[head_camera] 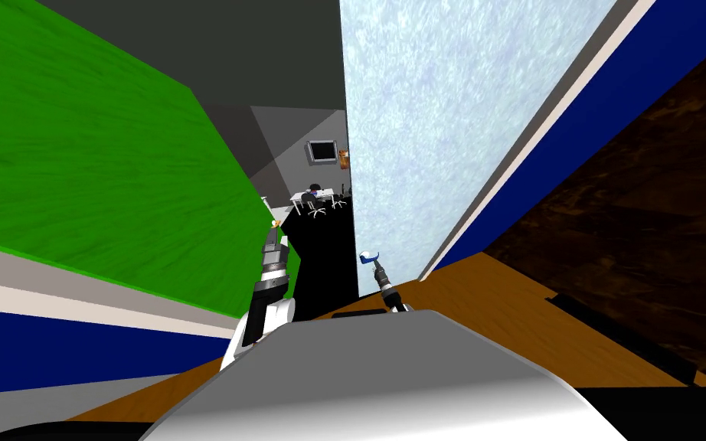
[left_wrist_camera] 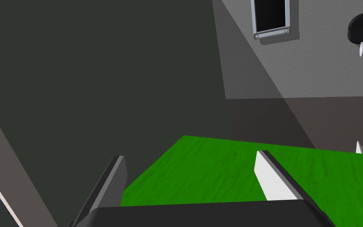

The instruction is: Push the door open

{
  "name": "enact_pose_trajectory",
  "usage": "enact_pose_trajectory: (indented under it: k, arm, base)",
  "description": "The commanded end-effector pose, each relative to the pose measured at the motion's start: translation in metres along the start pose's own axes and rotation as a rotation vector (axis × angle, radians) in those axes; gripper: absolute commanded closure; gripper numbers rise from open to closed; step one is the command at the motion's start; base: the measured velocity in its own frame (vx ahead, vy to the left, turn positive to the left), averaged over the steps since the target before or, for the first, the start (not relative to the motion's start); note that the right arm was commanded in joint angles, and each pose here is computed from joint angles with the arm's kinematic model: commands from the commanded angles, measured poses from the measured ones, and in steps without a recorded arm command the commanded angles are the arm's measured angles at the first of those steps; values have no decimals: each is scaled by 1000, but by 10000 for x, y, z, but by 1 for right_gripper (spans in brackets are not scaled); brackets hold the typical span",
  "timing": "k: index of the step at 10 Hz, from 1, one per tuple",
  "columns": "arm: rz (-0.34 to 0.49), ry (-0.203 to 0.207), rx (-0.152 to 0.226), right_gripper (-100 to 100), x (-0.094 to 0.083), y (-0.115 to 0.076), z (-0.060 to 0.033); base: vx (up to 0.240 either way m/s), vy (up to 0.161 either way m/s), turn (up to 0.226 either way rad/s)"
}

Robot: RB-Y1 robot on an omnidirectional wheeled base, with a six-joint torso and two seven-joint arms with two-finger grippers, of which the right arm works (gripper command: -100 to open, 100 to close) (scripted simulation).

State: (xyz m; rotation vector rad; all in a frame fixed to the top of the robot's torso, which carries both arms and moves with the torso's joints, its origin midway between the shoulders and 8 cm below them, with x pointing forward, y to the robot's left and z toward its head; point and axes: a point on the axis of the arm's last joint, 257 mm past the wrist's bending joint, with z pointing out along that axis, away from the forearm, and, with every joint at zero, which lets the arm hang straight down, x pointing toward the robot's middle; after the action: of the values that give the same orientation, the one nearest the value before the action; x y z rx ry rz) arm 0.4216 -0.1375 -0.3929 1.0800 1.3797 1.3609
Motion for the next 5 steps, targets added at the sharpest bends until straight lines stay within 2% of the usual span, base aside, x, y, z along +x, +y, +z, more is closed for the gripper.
enact_pose_trajectory:
  k: [1, 2, 3, 4, 5]
  arm:
    - [8, -5, -2, -100, 15, 4, 20]
    - [16, -8, -4, -100, 36, 10, 35]
    - [11, -6, -3, -100, 25, 5, 25]
    - [11, -6, -3, 100, 25, 5, 25]
    - [11, -6, -3, 100, 25, 5, 25]
  base:
    - [200, 37, 25]
    - [187, 42, 29]
    - [80, 23, 4]
    - [-9, -4, -5]
    - [-27, -10, 3]
